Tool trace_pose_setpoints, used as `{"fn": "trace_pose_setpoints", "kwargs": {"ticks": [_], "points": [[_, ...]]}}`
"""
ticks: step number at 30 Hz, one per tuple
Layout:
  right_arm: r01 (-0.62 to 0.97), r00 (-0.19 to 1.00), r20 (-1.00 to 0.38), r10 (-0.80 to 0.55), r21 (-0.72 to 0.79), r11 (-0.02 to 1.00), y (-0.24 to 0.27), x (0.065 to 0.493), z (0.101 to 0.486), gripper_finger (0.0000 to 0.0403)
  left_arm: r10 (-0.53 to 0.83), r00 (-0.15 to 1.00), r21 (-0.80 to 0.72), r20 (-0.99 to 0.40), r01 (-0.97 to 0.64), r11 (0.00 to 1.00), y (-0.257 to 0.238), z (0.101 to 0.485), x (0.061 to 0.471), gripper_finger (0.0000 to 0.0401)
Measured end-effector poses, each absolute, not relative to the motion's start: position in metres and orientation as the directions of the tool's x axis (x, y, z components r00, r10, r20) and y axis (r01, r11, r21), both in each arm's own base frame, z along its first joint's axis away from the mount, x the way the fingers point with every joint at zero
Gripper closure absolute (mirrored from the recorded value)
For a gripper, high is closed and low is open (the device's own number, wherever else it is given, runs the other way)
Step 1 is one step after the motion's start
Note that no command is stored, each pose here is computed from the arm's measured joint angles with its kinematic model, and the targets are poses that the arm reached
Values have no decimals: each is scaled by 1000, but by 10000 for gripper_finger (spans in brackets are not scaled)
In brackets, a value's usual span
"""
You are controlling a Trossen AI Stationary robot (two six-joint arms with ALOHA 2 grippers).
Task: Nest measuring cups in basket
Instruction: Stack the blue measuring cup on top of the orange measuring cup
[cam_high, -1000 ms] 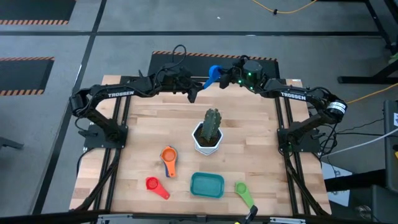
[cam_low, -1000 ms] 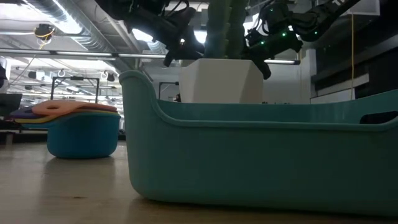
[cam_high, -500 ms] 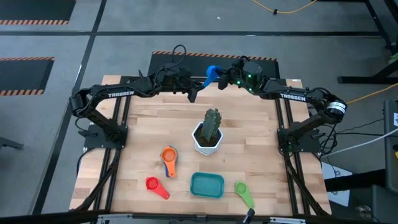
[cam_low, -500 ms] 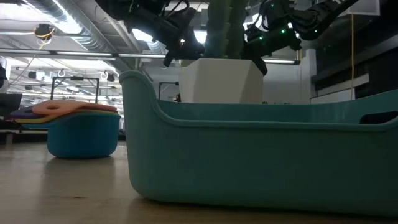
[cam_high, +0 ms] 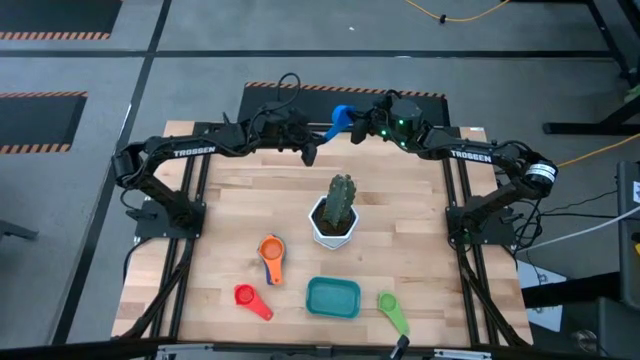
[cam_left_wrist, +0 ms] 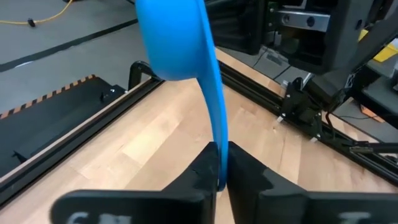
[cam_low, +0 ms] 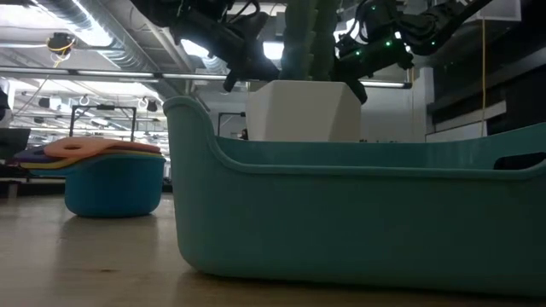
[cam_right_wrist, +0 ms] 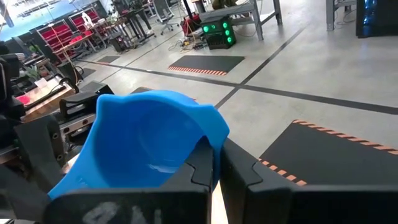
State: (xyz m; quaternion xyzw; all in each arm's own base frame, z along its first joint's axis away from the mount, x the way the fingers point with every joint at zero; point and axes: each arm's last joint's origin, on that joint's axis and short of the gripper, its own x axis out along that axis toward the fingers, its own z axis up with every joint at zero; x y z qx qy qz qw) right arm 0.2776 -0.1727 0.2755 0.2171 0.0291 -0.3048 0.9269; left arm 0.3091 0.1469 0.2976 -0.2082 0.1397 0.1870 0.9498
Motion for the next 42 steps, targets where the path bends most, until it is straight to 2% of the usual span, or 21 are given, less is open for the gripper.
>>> {"fn": "trace_pose_setpoints", "kwargs": {"ticks": [11,20,29,36,42], "points": [[578,812,-189,-551,389,718,-173,278,275,387,290,888,-343,-358,-414,843,146,297,308,397],[579,813,-191,-550,362,730,-173,277,275,341,309,876,-339,-369,-437,833,147,296,308,398],[573,819,-203,-537,334,748,-172,277,274,336,326,869,-332,-372,-453,827,147,295,307,399],[542,834,-249,-493,201,816,-172,268,276,335,413,815,-300,-406,-545,783,149,306,289,400],[558,809,-315,-496,150,816,-173,252,282,335,415,799,-294,-436,-562,773,140,321,267,400]]}}
